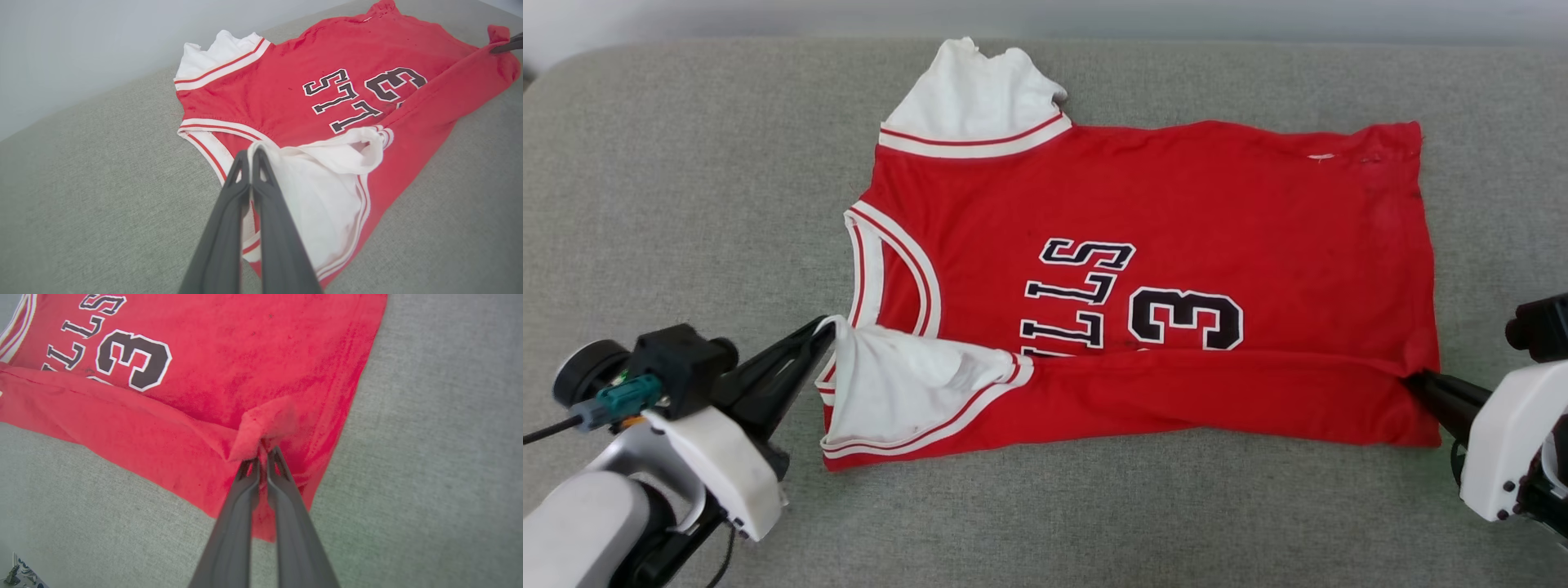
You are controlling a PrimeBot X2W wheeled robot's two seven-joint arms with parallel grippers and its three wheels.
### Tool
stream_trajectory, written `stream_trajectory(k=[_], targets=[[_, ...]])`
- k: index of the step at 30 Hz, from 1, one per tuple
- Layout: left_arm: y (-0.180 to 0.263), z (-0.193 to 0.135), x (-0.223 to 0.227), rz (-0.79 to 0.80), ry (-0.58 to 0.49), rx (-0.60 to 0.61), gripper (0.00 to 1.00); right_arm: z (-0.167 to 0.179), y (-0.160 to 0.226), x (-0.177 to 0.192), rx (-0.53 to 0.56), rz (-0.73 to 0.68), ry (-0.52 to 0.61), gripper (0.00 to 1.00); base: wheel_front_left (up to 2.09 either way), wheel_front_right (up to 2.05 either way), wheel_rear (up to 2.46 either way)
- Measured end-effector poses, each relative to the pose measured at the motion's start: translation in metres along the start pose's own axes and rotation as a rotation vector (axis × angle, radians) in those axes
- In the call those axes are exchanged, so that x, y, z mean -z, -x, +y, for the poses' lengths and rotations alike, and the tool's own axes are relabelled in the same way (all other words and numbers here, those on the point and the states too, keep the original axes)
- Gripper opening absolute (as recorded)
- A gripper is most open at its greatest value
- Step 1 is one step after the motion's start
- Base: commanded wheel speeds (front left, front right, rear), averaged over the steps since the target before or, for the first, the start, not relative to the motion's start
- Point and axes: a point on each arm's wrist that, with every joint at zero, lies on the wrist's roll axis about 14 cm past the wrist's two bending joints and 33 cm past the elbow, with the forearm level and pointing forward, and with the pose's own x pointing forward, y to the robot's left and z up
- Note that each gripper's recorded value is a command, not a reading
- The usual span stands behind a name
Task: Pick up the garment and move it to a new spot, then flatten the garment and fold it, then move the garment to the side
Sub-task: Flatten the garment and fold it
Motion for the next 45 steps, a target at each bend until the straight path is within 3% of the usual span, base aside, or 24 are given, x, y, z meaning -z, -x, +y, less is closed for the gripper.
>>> stream_trajectory(k=[11,12,13,14,20,28,38,45], targets=[[-0.038,0.013,0.025,0.044,-0.005,-0.02,0.0,-0.004,-0.026,0.006,0.004,0.059,0.024,0.0,0.0,0.0,0.0],[-0.04,0.015,0.025,0.041,-0.005,-0.029,0.15,-0.005,-0.027,0.006,0.009,0.06,0.024,0.0,0.0,0.0,0.0],[-0.042,0.017,0.026,0.041,-0.008,-0.037,0.77,-0.007,-0.027,0.006,0.017,0.056,0.024,0.31,0.0,0.0,0.0],[-0.042,0.018,0.028,0.045,-0.005,-0.044,1.0,-0.008,-0.027,0.006,0.022,0.056,0.023,1.0,0.0,0.0,0.0],[-0.037,0.018,0.026,0.01,-0.005,-0.072,1.0,-0.003,-0.019,-0.004,0.026,0.01,0.024,1.0,0.0,0.0,0.0],[-0.01,0.008,0.026,-0.021,0.089,-0.135,1.0,0.007,0.005,-0.016,0.052,-0.058,0.118,1.0,0.0,0.0,0.0],[0.023,-0.026,0.075,0.21,0.202,-0.132,1.0,0.016,0.033,-0.009,0.095,-0.083,0.119,1.0,0.0,0.0,0.0],[0.019,-0.018,0.097,0.31,0.197,-0.193,1.0,0.015,0.038,-0.012,0.119,-0.099,0.096,1.0,0.0,0.0,0.0]])
